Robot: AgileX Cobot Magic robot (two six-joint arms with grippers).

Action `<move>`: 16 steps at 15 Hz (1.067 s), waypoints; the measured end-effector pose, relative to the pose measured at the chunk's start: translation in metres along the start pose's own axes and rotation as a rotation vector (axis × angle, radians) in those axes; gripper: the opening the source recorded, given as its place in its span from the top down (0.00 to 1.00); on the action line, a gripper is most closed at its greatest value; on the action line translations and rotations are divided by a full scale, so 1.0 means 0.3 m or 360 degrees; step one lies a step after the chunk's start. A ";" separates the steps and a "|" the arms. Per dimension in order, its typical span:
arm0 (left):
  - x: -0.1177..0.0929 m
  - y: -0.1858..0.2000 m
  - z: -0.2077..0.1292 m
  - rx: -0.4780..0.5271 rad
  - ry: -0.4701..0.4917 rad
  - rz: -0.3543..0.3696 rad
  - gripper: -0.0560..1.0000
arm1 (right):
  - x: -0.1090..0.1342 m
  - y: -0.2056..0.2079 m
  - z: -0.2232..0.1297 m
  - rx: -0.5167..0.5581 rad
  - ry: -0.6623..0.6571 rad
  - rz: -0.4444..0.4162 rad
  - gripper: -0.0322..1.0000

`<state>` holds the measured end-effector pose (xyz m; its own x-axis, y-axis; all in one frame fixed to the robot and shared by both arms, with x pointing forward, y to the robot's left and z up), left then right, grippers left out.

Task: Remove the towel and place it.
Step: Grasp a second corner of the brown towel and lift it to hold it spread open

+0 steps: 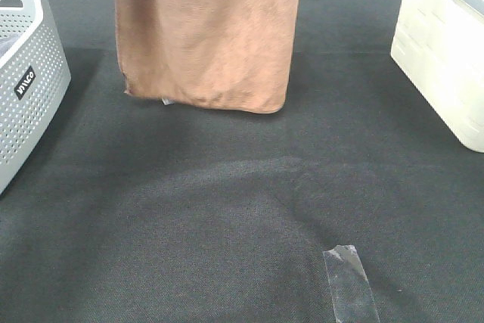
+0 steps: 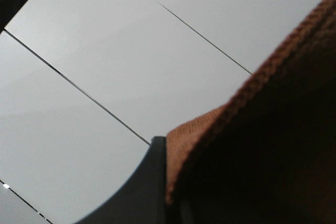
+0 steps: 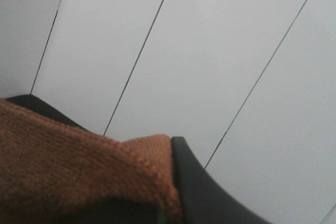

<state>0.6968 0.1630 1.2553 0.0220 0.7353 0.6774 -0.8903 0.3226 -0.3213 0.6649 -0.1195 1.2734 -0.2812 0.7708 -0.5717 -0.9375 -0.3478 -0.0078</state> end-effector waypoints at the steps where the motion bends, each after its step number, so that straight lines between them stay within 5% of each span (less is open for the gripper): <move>1: 0.007 -0.011 -0.032 -0.0062 0.0004 0.0042 0.95 | 0.003 -0.021 -0.007 -0.0048 -0.0005 -0.0028 0.97; 3: 0.018 -0.029 -0.095 -0.0221 0.0086 0.0157 0.95 | -0.004 -0.069 -0.041 -0.0133 -0.0018 -0.0098 0.97; 9: 0.017 -0.141 -0.222 -0.0336 0.0144 0.0334 0.95 | -0.021 -0.192 -0.143 -0.0253 -0.0080 -0.0220 0.97; 16: -0.039 -0.200 -0.302 -0.0239 0.0137 0.0320 0.95 | -0.095 -0.204 -0.221 -0.0188 -0.0190 -0.0268 0.97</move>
<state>0.7910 0.1889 1.2067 -0.1042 0.8394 0.5334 -0.8033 0.2451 -0.5427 0.7437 -0.1555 1.2359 -0.1516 0.8784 -0.4533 -0.9447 -0.2637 -0.1951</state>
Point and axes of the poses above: a point on each arm's last joint axis where the gripper is mounted, y pointing back along that axis away from the gripper, x along the wrist's bending axis when the last joint is at zero, z = x × y, the point moved 2 cm from there along -y, pointing out along that axis toward the gripper, and after that the axes turned 8 degrees about y, right-handed, at the moved point
